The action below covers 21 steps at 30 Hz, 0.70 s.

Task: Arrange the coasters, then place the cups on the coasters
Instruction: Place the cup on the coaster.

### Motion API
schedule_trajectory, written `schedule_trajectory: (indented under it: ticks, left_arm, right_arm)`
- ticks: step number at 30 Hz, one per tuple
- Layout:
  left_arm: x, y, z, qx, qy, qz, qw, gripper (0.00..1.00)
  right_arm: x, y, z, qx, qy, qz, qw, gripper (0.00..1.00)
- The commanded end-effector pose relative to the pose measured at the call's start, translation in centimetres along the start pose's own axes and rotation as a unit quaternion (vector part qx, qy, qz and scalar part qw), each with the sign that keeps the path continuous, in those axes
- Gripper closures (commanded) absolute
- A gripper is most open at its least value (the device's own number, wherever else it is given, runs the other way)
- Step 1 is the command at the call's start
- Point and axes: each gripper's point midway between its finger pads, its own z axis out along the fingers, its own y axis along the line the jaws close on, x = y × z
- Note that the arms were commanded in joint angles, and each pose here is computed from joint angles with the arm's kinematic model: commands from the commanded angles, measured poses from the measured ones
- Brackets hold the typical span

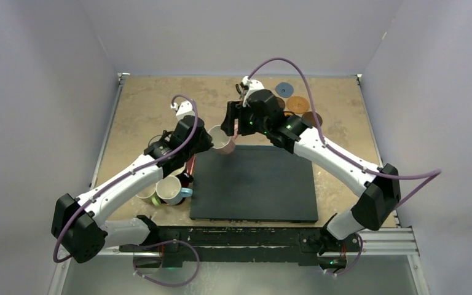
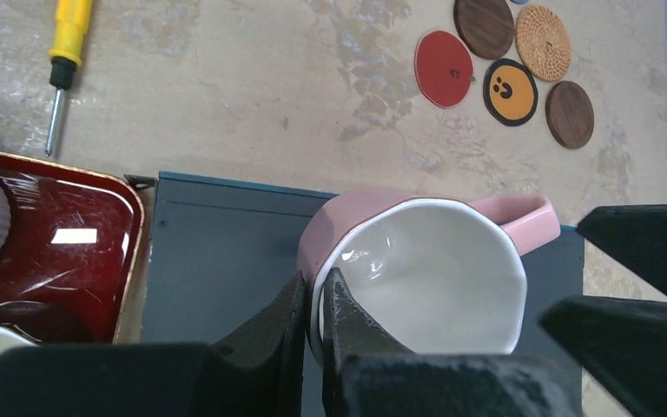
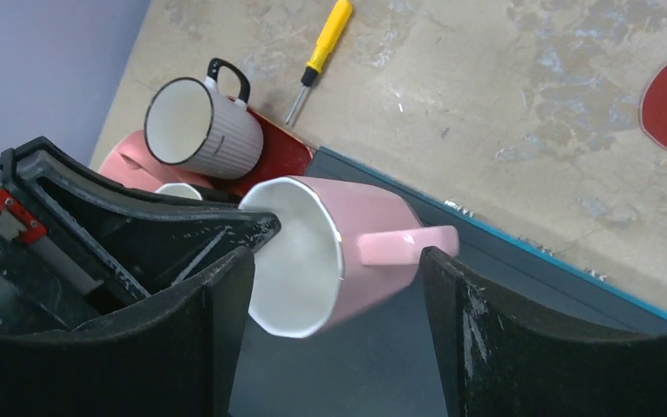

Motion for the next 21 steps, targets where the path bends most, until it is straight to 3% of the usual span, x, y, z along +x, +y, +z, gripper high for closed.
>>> schedule_trajectory:
  ticks: [1, 6, 14, 16, 21]
  left_arm:
    - [-3.7, -2.8, -1.0, 0.040, -0.075, -0.064, 0.994, 1.00]
    - [-3.7, -2.1, -1.5, 0.033, -0.086, -0.068, 0.993, 1.00]
    - [-3.3, -1.9, -2.2, 0.047, -0.093, -0.101, 0.989, 1.00]
    - [-2.9, -1.8, -2.2, 0.048, -0.088, -0.102, 0.990, 1.00]
    - [-1.9, -2.1, -2.2, 0.066, -0.075, -0.109, 0.989, 1.00]
  right_arm:
    - [0.5, -0.1, 0.4, 0.067, 0.006, -0.010, 0.998, 0.28]
    - [3.0, -0.1, 1.4, 0.109, 0.037, -0.036, 0.993, 0.33]
    - [5.6, -0.1, 2.6, 0.182, 0.058, -0.071, 0.979, 0.54]
    - [6.1, -0.3, 3.2, 0.183, 0.062, -0.070, 0.979, 0.63]
    - [6.4, -0.4, 3.4, 0.190, 0.071, -0.065, 0.977, 1.00]
